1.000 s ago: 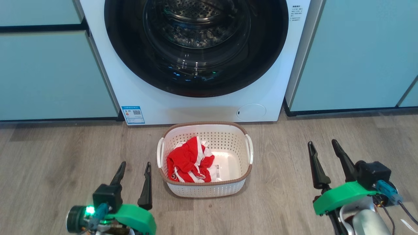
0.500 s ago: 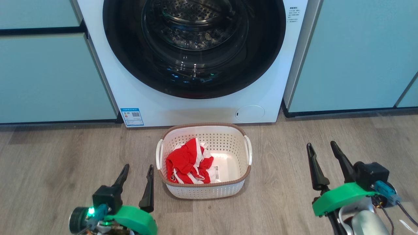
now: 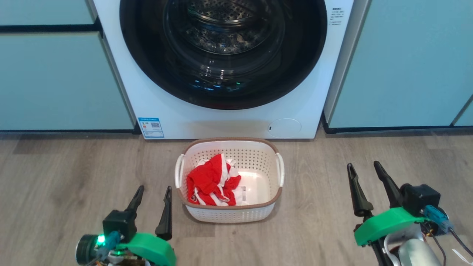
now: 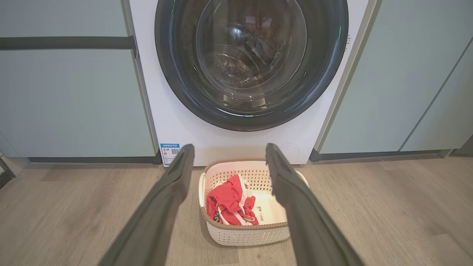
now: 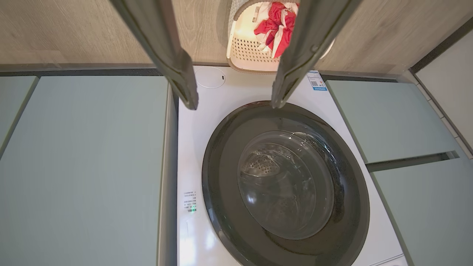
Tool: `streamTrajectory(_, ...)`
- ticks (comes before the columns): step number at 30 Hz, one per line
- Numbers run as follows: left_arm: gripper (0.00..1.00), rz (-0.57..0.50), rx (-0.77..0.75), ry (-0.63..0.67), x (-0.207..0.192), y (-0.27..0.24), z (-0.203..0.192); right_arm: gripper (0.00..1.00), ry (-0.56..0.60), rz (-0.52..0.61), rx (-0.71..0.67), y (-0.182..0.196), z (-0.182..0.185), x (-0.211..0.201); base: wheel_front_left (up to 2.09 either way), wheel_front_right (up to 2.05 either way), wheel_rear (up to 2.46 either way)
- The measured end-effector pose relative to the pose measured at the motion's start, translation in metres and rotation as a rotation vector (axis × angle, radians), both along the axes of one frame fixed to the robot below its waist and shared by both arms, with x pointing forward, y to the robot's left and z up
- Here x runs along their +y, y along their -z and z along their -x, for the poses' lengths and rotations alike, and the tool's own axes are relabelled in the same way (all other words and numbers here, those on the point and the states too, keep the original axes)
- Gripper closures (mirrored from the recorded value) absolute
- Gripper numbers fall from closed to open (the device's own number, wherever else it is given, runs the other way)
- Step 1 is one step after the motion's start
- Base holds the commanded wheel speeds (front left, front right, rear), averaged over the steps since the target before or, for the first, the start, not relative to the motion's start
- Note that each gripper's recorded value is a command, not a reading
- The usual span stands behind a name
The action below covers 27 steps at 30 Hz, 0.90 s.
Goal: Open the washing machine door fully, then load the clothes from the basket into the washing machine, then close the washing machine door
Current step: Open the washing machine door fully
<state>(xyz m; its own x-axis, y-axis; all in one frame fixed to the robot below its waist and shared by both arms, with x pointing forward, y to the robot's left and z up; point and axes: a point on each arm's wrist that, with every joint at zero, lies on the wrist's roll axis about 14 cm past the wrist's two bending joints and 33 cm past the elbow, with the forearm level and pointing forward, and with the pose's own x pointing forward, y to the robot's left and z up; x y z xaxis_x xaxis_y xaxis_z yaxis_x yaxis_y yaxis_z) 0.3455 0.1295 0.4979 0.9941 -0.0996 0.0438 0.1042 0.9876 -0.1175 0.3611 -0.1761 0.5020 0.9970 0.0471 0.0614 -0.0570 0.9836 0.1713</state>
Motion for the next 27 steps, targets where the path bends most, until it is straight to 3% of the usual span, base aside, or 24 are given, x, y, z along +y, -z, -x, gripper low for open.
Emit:
streamTrajectory(20,0.00,-0.007,-0.007,-0.007,-0.001,-0.002,-0.002,0.00,0.020,0.003,0.014,0.004,0.001,-0.007,1.23,1.22,-2.45)
streamTrajectory(27,0.00,-0.010,-0.016,-0.022,0.000,-0.005,-0.003,0.00,0.034,0.011,0.018,0.005,0.001,-0.013,0.82,0.82,-1.64)
